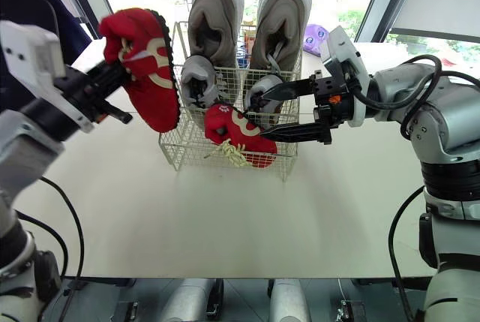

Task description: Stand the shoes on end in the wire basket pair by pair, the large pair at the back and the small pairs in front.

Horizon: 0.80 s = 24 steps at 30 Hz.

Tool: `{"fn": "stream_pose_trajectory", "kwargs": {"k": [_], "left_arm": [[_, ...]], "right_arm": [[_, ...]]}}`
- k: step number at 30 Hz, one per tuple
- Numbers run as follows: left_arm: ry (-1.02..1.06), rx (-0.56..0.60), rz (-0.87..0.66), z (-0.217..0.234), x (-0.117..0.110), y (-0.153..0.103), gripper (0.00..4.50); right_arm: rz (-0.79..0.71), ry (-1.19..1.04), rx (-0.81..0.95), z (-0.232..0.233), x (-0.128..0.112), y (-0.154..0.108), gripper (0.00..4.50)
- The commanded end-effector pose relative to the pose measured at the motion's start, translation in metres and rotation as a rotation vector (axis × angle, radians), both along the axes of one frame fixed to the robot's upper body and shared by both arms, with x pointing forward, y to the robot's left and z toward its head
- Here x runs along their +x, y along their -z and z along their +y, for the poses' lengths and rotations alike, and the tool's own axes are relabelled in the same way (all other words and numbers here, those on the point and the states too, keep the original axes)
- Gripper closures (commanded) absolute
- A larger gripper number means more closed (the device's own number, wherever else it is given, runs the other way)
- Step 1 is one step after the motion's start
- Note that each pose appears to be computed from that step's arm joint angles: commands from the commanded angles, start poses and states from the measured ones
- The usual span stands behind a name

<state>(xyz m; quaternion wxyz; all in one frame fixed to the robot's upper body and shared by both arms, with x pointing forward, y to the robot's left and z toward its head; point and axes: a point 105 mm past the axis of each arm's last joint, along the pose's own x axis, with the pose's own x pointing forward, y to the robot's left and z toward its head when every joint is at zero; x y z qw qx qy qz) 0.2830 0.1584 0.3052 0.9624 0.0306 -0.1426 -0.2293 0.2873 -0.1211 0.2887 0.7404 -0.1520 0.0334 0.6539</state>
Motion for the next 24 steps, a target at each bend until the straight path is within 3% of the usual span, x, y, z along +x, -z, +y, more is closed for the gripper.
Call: {"fn": "stream_pose_trajectory", "kwargs": {"k": [1, 10, 16, 24], "left_arm": [[-0.049, 0.016, -0.123, -0.002, -0.003, -0.006, 4.43], [-0.007, 0.017, -0.136, -0.020, 0.016, 0.025, 4.43], [0.028, 0.080, -0.124, -0.033, 0.024, 0.055, 4.43], [0.004, 0.037, -0.046, -0.030, 0.036, 0.089, 4.43]], "right_arm": [[-0.041, 0.000, 0.000, -0.002, -0.003, -0.013, 0.00], [-0.018, 0.032, -0.005, -0.004, -0.014, -0.014, 0.00], [0.043, -0.031, -0.033, 0.003, -0.044, -0.016, 0.00], [0.146, -0.045, -0.036, 0.013, -0.066, 0.008, 0.00]]}}
